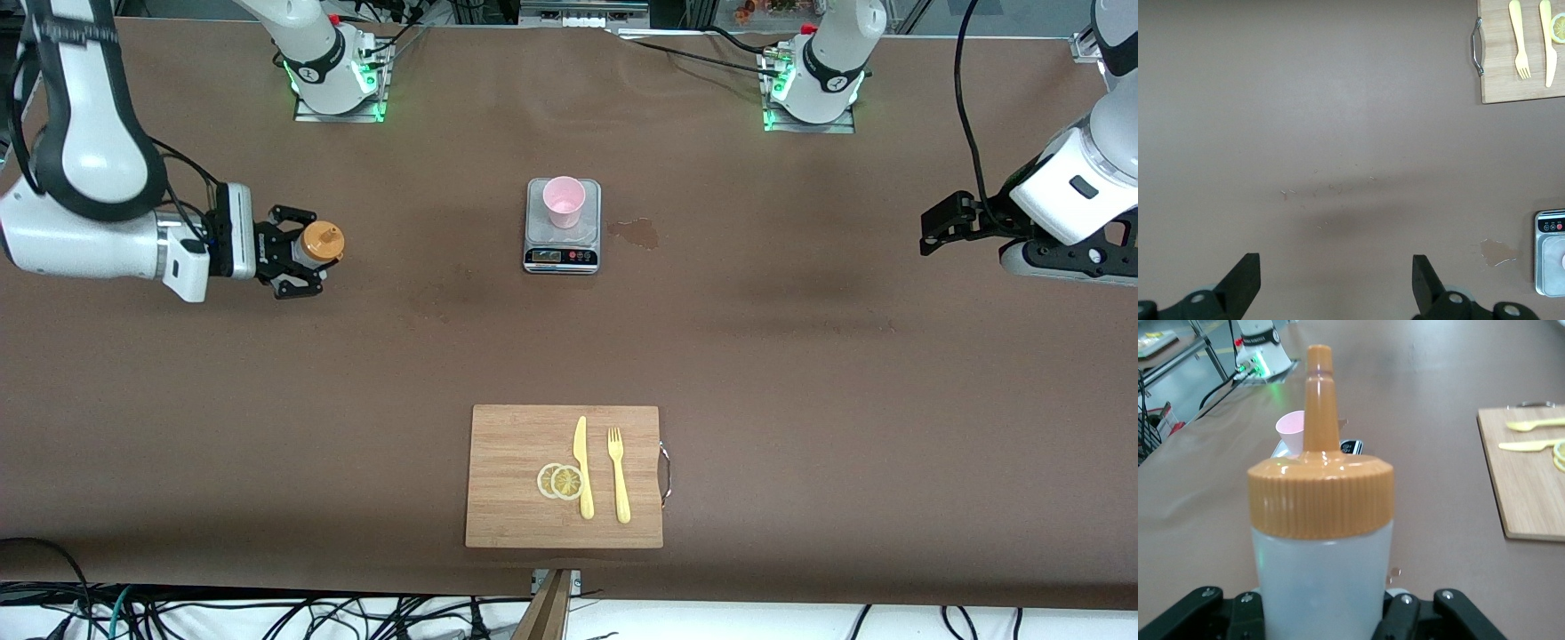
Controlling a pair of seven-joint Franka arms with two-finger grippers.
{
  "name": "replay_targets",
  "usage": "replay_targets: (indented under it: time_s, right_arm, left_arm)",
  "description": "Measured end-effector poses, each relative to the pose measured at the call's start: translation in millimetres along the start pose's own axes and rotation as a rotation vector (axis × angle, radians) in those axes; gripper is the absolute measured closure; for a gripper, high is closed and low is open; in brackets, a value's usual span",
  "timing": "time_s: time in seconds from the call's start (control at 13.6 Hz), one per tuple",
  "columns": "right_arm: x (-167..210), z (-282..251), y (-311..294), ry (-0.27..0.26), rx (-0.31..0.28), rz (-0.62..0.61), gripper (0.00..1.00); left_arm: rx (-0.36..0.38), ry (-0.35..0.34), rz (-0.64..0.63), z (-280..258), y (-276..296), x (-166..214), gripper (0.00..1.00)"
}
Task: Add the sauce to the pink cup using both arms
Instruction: 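Carry the sauce bottle with the right gripper back beside the scale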
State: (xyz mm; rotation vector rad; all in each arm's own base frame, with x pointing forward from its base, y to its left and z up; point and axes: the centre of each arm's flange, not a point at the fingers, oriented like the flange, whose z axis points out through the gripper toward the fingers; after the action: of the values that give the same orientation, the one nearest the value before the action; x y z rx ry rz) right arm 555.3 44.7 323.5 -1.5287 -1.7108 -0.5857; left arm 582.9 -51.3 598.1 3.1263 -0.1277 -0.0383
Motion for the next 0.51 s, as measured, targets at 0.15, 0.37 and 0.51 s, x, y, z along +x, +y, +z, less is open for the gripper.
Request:
replay_targets:
  time_s: [0.15, 0.37, 0.51]
  right_arm:
    - [-42.4, 26.8, -1.5, 0.109, 0.002, -0.046, 0.77]
    - [-101.7, 70.9, -8.7, 0.298, -0.016, -0.112, 0.77]
    - [-135.6, 100.9, -14.7, 0.410, -0.028, -0.120, 0.77]
  left_arm:
    - [0.000, 0.000, 0.000, 0.0, 0.0, 0.0, 0.00]
    - [0.000, 0.000, 0.000, 0.0, 0.0, 0.0, 0.00]
    - [0.000, 0.000, 0.000, 0.0, 0.0, 0.0, 0.00]
